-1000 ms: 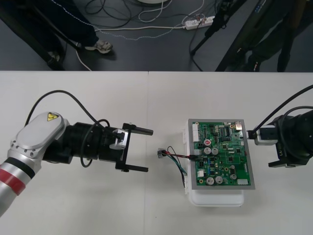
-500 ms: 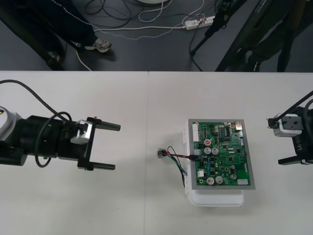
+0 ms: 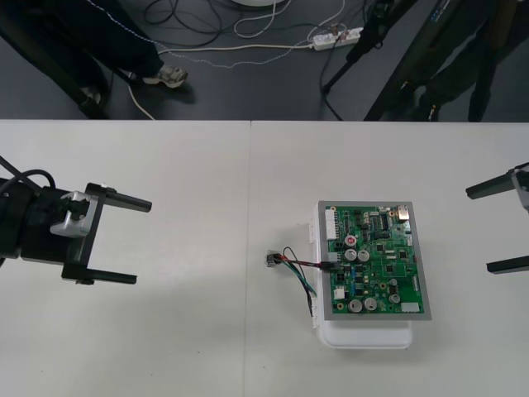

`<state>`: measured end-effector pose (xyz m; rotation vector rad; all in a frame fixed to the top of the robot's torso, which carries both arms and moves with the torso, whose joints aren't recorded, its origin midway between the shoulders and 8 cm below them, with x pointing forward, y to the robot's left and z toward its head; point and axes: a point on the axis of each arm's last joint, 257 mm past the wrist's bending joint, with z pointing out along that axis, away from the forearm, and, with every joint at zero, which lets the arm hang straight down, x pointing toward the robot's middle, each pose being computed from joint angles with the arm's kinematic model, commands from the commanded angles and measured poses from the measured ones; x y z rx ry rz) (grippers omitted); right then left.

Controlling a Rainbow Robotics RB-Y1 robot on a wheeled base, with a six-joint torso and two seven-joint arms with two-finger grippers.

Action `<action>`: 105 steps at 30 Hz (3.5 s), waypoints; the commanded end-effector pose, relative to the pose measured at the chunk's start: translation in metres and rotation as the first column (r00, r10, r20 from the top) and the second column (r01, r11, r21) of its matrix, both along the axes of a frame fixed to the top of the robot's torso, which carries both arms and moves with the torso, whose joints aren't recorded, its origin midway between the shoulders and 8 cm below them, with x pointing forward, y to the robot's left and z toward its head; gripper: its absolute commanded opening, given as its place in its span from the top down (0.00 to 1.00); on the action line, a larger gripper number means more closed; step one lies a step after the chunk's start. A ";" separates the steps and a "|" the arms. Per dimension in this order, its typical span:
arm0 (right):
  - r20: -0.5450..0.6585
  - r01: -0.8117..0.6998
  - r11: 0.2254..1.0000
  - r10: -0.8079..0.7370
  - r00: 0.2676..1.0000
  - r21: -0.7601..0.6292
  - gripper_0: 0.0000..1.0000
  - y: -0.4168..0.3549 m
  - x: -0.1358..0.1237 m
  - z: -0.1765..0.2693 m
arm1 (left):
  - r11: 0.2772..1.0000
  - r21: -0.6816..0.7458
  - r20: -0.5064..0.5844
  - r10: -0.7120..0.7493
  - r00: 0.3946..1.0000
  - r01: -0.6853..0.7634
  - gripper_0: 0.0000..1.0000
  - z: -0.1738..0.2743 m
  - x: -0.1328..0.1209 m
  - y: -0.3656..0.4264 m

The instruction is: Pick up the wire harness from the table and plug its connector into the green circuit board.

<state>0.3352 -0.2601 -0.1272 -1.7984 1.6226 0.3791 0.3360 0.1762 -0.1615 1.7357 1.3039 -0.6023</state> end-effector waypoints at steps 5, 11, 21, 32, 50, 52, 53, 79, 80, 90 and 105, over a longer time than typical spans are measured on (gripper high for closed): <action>0.008 -0.040 0.997 0.039 0.999 0.068 0.00 -0.026 -0.010 0.027 | 0.995 0.098 -0.093 0.008 0.996 0.001 0.00 0.015 -0.023 0.036; 0.020 -0.070 0.991 0.068 0.997 0.112 0.00 -0.036 -0.013 0.033 | 0.993 0.114 -0.113 0.007 0.994 0.006 0.00 0.023 -0.030 0.046; 0.035 -0.090 0.985 0.086 0.996 0.149 0.00 -0.022 -0.019 0.040 | 0.993 0.115 -0.121 -0.001 0.993 0.015 0.00 0.032 -0.040 0.051; 0.017 -0.087 0.988 0.086 0.996 0.130 0.00 -0.024 -0.021 0.040 | 0.993 0.102 -0.142 -0.043 0.989 0.058 0.00 0.035 -0.058 0.045; -0.047 -0.107 0.983 0.115 0.992 0.149 0.00 -0.014 -0.049 0.021 | 0.990 0.114 -0.165 -0.060 0.984 0.080 0.00 0.031 -0.068 0.047; -0.045 -0.108 0.982 0.117 0.992 0.155 0.00 -0.013 -0.049 0.021 | 0.990 0.120 -0.165 -0.059 0.985 0.079 0.00 0.029 -0.067 0.048; -0.044 -0.109 0.981 0.118 0.992 0.157 0.00 -0.012 -0.049 0.021 | 0.990 0.120 -0.165 -0.059 0.985 0.079 0.00 0.029 -0.067 0.048; -0.089 -0.103 0.976 0.121 0.989 0.192 0.00 -0.006 -0.066 0.003 | 0.990 0.120 -0.165 -0.059 0.985 0.079 0.00 0.029 -0.067 0.048; -0.089 -0.103 0.976 0.121 0.989 0.192 0.00 -0.006 -0.066 0.003 | 0.990 0.120 -0.165 -0.059 0.985 0.079 0.00 0.029 -0.067 0.048; -0.089 -0.103 0.976 0.121 0.989 0.192 0.00 -0.006 -0.066 0.003 | 0.990 0.120 -0.165 -0.059 0.985 0.079 0.00 0.029 -0.067 0.048; -0.089 -0.103 0.976 0.121 0.989 0.192 0.00 -0.006 -0.066 0.003 | 0.990 0.120 -0.165 -0.059 0.985 0.079 0.00 0.029 -0.067 0.048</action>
